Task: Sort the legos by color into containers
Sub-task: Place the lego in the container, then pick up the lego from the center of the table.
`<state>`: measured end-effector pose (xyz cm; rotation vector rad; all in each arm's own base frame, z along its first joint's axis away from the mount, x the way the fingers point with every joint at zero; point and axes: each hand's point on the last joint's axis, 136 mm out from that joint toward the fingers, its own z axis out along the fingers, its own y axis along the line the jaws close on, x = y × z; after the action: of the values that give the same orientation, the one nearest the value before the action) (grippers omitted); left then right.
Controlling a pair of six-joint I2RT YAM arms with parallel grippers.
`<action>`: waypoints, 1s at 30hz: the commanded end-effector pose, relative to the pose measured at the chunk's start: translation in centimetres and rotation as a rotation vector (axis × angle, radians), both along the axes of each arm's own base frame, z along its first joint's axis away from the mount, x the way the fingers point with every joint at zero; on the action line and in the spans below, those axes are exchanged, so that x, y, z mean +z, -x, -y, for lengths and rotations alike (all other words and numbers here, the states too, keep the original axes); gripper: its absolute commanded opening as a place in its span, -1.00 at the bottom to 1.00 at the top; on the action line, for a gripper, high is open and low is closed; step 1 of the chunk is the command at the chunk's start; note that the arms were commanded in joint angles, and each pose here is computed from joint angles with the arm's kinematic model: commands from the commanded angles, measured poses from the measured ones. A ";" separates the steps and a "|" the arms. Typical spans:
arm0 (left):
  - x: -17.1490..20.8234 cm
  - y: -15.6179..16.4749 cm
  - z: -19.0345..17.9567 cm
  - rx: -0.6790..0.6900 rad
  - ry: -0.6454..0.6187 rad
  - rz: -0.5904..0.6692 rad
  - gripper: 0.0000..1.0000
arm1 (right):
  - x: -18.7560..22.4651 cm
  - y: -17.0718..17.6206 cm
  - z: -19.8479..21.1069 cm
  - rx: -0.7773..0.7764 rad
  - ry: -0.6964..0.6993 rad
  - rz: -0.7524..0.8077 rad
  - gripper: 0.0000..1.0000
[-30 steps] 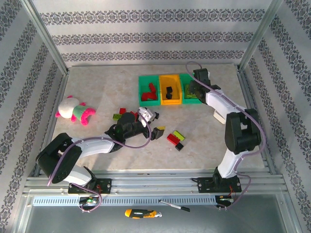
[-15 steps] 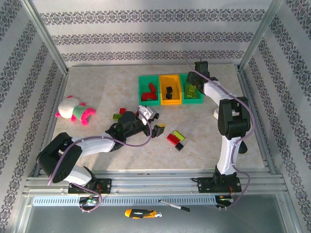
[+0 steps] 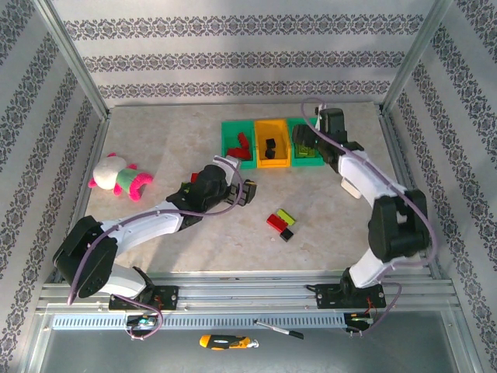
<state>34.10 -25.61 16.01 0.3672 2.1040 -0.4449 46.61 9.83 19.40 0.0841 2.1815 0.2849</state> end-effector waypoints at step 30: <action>-11.2 -7.8 -16.1 0.364 -0.408 -0.584 0.28 | 1.2 17.7 -17.7 0.642 -0.025 -0.032 0.76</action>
<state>42.53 -10.88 5.60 0.0375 2.7043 0.0339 28.76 27.01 19.33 -0.5988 2.2126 0.6618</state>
